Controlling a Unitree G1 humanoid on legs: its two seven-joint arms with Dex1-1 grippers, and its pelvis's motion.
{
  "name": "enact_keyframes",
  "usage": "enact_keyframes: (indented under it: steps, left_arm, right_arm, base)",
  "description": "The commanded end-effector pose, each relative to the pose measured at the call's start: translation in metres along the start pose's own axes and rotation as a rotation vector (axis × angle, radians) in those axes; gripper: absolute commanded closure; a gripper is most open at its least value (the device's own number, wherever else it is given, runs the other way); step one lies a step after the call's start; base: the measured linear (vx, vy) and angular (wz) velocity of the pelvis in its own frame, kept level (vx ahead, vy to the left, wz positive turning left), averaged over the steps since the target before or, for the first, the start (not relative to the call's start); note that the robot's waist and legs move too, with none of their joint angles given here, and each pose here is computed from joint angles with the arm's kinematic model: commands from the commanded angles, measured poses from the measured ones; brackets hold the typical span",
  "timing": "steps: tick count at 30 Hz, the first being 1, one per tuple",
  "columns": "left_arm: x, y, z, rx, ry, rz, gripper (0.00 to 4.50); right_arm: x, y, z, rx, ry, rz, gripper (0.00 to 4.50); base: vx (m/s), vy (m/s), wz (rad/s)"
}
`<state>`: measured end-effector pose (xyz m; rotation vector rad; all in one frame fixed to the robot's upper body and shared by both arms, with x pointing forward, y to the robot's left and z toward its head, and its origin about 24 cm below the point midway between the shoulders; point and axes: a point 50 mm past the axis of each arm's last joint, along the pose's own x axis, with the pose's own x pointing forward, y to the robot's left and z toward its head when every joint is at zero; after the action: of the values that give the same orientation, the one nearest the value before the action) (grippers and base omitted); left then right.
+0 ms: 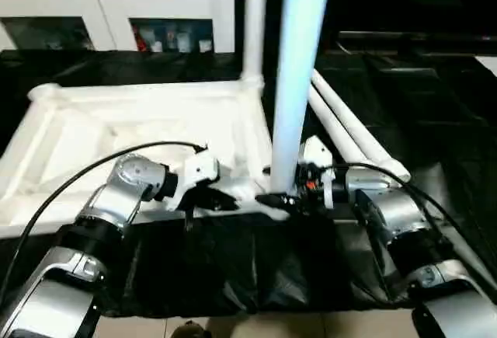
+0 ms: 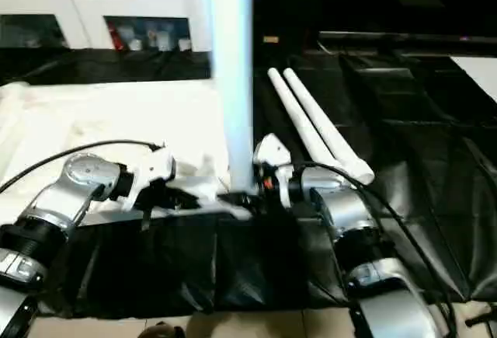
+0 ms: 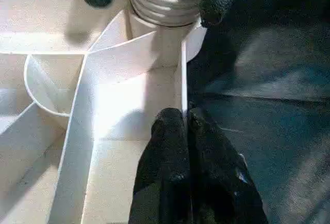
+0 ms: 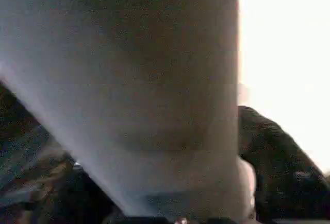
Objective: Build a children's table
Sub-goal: Insert table leg to table base
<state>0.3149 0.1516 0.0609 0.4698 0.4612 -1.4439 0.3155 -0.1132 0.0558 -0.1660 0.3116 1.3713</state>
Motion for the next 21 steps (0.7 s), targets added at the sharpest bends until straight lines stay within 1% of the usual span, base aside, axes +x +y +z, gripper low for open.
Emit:
enact_keyframes:
  steps: [1, 6, 7, 8, 10, 13, 17, 18, 19, 21]
  left_arm:
    - [0.001, 0.003, 0.009, 0.045, -0.01, -0.018, 4.5]
    - [0.0, 0.004, 0.009, 0.044, -0.009, -0.011, 4.5]
    - [0.0, 0.006, 0.01, 0.044, -0.01, -0.005, 4.5]
    - [0.0, 0.006, 0.01, 0.044, -0.01, -0.005, 4.5]
    - [-0.002, 0.007, 0.009, 0.042, -0.016, 0.017, 4.5]
    - [-0.002, 0.009, 0.009, 0.042, -0.02, 0.034, 4.5]
    - [-0.001, 0.009, 0.01, 0.031, -0.055, 0.056, 4.5]
    - [-0.001, 0.008, 0.01, 0.031, -0.059, 0.057, 4.5]
    - [-0.001, 0.008, 0.012, 0.033, -0.081, 0.059, 4.5]
    - [-0.001, 0.009, 0.014, 0.041, -0.097, 0.079, 4.5]
  right_arm:
    - [0.006, 0.006, -0.003, -0.004, 0.042, 0.06, 1.7]
    - [0.007, 0.006, -0.005, 0.004, 0.036, 0.056, 1.8]
    - [0.007, 0.007, -0.005, 0.017, 0.012, 0.043, 1.8]
    - [0.007, 0.007, -0.005, 0.017, 0.012, 0.043, 1.8]
    - [0.006, 0.008, -0.009, 0.056, -0.046, -0.004, 1.81]
    - [0.005, 0.008, -0.011, 0.072, -0.073, -0.039, 1.81]
    - [0.004, 0.007, -0.023, 0.16, -0.176, -0.193, 1.81]
    - [0.004, 0.006, -0.023, 0.165, -0.182, -0.2, 1.81]
    - [0.004, 0.006, -0.024, 0.186, -0.211, -0.229, 1.81]
    - [0.004, 0.007, -0.025, 0.189, -0.221, -0.241, 1.81]
  base:
    - [0.0, 0.0, 0.0]
    - [0.0, 0.0, 0.0]
    - [0.0, 0.0, 0.0]
    - [0.0, 0.0, 0.0]
    - [0.0, 0.0, 0.0]
    - [0.0, 0.0, 0.0]
    - [0.0, 0.0, 0.0]
    - [0.0, 0.0, 0.0]
    - [0.0, 0.0, 0.0]
    - [0.0, 0.0, 0.0]
